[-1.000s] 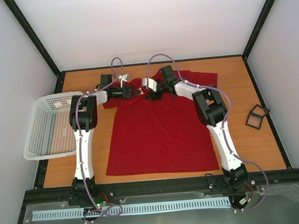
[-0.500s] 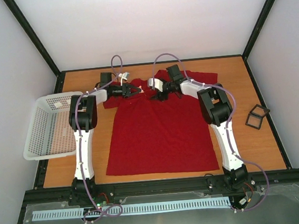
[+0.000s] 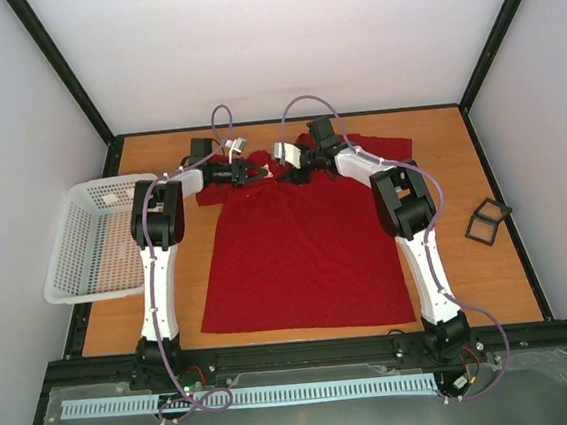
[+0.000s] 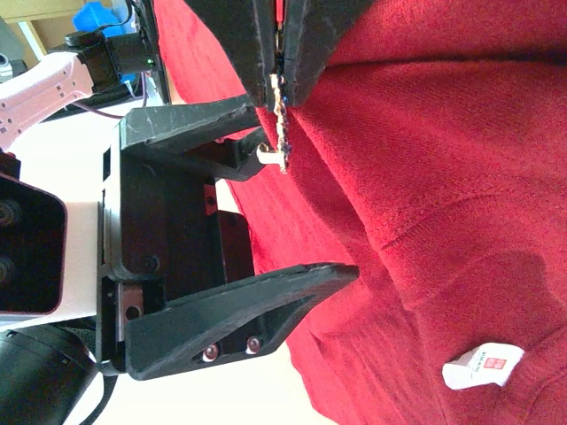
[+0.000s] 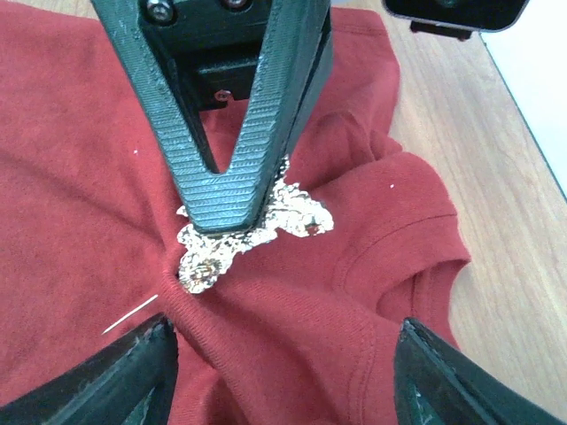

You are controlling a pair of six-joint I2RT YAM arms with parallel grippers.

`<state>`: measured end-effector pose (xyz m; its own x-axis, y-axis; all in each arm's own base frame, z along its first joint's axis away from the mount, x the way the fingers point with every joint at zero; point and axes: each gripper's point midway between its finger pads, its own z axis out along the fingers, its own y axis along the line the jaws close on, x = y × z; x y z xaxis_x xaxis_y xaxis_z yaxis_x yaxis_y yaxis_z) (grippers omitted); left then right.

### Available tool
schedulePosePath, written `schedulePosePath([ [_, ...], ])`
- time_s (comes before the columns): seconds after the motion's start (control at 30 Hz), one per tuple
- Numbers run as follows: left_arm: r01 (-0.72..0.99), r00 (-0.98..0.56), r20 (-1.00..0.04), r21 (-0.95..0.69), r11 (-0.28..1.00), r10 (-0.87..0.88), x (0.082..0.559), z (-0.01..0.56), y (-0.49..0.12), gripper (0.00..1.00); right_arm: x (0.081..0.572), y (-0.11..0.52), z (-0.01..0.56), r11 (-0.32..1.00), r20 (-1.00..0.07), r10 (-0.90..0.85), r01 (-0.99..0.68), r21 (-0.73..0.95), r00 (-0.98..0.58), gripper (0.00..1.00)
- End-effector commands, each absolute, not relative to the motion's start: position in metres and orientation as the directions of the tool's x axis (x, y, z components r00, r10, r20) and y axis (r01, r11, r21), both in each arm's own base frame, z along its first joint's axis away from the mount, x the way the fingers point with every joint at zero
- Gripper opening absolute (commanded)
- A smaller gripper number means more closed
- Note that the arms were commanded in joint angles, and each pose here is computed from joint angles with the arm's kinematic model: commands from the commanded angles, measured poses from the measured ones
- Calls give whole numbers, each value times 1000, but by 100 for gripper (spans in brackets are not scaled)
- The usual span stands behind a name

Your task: Pin the brooch onto the clothing

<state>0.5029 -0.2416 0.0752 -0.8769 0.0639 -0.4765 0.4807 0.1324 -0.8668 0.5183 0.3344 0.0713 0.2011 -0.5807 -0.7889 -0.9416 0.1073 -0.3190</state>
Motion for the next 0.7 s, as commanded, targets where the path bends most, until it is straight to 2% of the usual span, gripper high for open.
schedulePosePath([
  [0.0, 539, -842, -533, -838, 81, 82, 503, 97, -246, 1, 513, 339, 61, 71, -784, -587, -952, -299, 202, 65],
  [0.13, 535, -844, -529, -842, 71, 84, 503, 98, -247, 1, 509, 344, 57, 54, -771, -599, -949, -309, 217, 67],
  [0.3, 538, -842, -532, -840, 75, 90, 500, 95, -252, 1, 511, 352, 69, 84, -808, -553, -951, -296, 203, 67],
  [0.67, 562, -827, -554, -821, 104, 92, 498, 90, -253, 1, 508, 355, 77, 90, -833, -520, -958, -272, 187, 60],
])
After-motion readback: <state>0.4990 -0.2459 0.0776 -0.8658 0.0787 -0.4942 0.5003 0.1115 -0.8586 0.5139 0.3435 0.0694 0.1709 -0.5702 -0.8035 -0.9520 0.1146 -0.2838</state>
